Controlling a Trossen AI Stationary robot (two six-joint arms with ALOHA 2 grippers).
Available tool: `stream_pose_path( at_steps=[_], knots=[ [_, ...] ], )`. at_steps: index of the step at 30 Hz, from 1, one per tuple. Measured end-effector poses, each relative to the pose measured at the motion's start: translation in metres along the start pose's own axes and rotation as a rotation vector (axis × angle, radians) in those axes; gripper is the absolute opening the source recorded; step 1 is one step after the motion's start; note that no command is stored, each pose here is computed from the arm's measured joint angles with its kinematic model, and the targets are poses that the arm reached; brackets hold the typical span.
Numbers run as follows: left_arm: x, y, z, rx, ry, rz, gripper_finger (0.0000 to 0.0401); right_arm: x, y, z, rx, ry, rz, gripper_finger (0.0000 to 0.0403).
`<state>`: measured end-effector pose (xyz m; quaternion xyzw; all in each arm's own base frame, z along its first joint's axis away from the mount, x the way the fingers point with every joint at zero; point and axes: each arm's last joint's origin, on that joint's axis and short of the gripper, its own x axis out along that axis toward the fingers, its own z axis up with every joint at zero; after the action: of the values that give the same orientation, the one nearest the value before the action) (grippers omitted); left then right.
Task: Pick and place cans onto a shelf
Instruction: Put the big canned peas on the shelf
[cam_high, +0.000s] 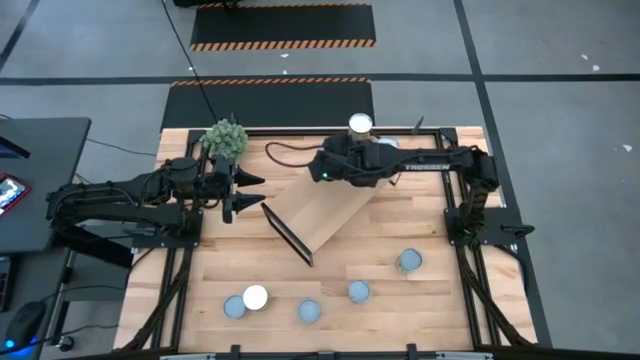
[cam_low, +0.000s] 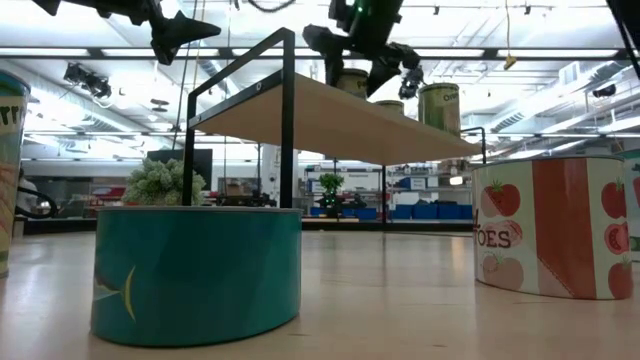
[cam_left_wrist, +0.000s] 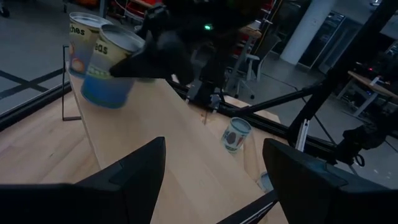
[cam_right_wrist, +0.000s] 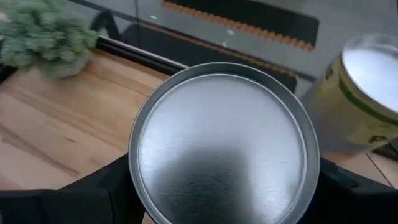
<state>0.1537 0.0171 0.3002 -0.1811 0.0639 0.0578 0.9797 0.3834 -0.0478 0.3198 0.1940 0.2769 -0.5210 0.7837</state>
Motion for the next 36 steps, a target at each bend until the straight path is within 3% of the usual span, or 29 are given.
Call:
stream_pose_path(
  at_steps=[9, 16, 26, 36],
  knots=[
    [0.0, 0.0, 0.0, 0.001, 0.0, 0.0, 0.0275, 0.012, -0.014, 0.002, 0.043, 0.072, -0.088, 0.0309],
    [0.0, 0.0, 0.0, 0.011, 0.0, -0.001, 0.0275, 0.017, -0.017, 0.006, 0.058, 0.114, -0.066, 0.0316],
    [0.0, -0.001, 0.0, 0.011, 0.012, -0.033, 0.0275, 0.016, -0.017, 0.005, 0.054, 0.134, -0.055, 0.0378],
    [0.0, -0.001, 0.0, 0.011, 0.012, -0.033, 0.0275, 0.011, -0.02, 0.009, 0.02, 0.111, -0.05, 0.0379]
  ],
)
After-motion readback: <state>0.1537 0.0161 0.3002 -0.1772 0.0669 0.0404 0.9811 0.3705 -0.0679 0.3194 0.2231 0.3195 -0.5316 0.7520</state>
